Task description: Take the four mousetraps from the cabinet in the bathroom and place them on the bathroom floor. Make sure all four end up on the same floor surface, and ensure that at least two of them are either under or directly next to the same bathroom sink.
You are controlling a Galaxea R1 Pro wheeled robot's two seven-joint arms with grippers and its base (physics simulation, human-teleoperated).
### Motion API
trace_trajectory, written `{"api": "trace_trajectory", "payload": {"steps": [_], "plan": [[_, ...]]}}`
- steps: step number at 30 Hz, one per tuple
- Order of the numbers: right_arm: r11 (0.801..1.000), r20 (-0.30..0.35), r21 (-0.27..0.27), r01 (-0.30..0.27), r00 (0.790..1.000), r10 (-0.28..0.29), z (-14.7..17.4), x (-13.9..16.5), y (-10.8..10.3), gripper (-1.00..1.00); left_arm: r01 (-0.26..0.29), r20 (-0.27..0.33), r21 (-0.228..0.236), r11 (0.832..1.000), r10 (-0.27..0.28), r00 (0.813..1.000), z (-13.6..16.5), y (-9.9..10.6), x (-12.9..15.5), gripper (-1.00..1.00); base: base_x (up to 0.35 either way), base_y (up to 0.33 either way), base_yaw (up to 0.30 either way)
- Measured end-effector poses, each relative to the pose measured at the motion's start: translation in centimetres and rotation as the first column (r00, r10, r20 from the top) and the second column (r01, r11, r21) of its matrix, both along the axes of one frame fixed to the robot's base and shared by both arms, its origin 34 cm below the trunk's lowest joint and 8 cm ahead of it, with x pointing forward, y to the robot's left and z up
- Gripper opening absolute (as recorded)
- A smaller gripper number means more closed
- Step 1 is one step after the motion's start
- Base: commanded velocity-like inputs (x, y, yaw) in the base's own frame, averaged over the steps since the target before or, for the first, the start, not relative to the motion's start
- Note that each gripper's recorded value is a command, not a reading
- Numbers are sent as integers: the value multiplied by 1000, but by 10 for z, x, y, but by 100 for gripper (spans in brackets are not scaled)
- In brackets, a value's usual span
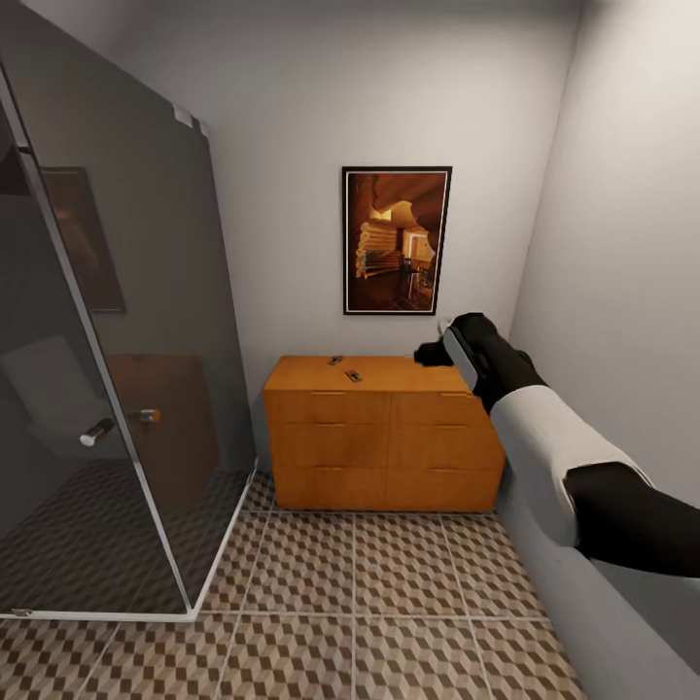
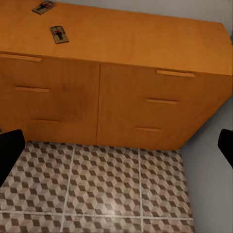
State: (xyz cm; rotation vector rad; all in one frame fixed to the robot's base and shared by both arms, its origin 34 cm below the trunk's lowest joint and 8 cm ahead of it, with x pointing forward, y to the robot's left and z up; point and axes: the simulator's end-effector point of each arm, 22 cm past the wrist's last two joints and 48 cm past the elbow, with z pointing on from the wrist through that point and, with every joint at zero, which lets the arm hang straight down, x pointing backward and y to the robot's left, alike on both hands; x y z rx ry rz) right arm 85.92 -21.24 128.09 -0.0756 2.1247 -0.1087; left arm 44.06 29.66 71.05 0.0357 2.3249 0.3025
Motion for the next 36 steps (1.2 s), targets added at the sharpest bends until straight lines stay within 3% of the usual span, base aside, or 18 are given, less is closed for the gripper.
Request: {"api": "trace_trajectory", "payload": {"steps": [8,28,36], "plan": [[999,-6,7,-53,999,53,11,-1,42,100,2,-8,-1,1000,-2,1000,-1,-1,-1,100,268,0,0],[997,4,16,-76,997,75,8,1,59,100,2,-10,-4,1000,-3,1000,-2,-4,-1,100,330,0,0],[990,-32,50,-134,990,136,-17,-2,84,100,2,-10,-5,1000,-2,1000,-2,-4,-1,100,254,0,0]]}}
